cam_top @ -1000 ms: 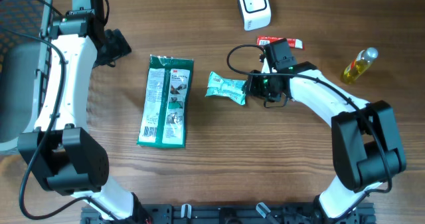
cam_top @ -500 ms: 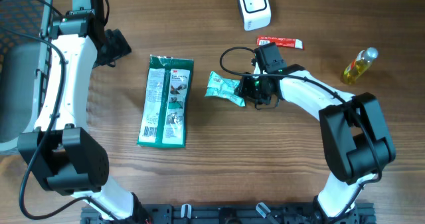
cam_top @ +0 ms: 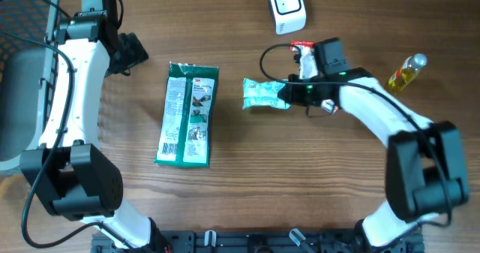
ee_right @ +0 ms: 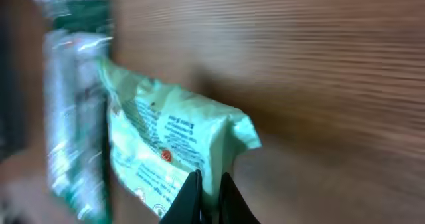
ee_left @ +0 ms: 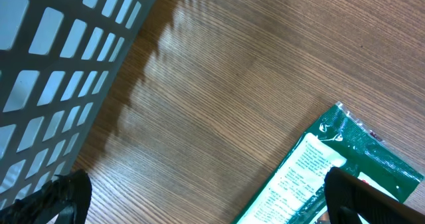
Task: Scan the item barcode
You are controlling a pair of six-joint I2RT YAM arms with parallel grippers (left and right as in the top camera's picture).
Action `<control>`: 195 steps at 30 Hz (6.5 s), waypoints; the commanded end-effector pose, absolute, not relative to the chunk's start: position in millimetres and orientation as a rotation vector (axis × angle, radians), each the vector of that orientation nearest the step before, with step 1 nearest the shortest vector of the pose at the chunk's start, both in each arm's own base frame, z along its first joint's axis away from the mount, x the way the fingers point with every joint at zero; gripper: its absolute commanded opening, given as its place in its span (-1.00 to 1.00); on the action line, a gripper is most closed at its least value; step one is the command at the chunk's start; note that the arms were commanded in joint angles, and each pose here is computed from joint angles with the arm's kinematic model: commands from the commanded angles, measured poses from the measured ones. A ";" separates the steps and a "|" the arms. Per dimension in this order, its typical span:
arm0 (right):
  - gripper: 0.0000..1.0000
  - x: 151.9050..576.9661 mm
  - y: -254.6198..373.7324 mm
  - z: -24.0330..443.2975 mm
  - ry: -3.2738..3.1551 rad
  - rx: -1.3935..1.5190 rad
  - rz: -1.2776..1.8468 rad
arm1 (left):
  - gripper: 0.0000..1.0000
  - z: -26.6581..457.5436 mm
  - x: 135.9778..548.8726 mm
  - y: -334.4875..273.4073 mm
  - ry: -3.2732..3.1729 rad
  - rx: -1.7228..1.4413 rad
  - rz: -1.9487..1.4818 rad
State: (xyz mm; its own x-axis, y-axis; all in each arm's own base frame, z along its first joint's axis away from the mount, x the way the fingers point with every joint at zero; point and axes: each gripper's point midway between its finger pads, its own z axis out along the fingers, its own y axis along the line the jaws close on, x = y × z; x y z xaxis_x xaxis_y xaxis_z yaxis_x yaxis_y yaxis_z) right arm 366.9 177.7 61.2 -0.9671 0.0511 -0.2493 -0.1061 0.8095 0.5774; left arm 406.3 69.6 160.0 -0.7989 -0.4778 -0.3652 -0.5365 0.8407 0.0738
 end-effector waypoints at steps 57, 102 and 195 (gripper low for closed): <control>-0.91 606.2 134.1 223.8 1.831 -0.789 -0.932 | 1.00 162.0 409.8 71.0 2.682 -0.748 0.243; -0.83 355.3 101.4 126.2 3.035 -0.511 0.081 | 1.00 162.0 409.8 71.0 2.682 -0.747 0.243; 0.99 351.3 324.9 73.3 2.851 -0.187 0.622 | 1.00 162.0 409.8 71.0 2.682 -0.748 0.243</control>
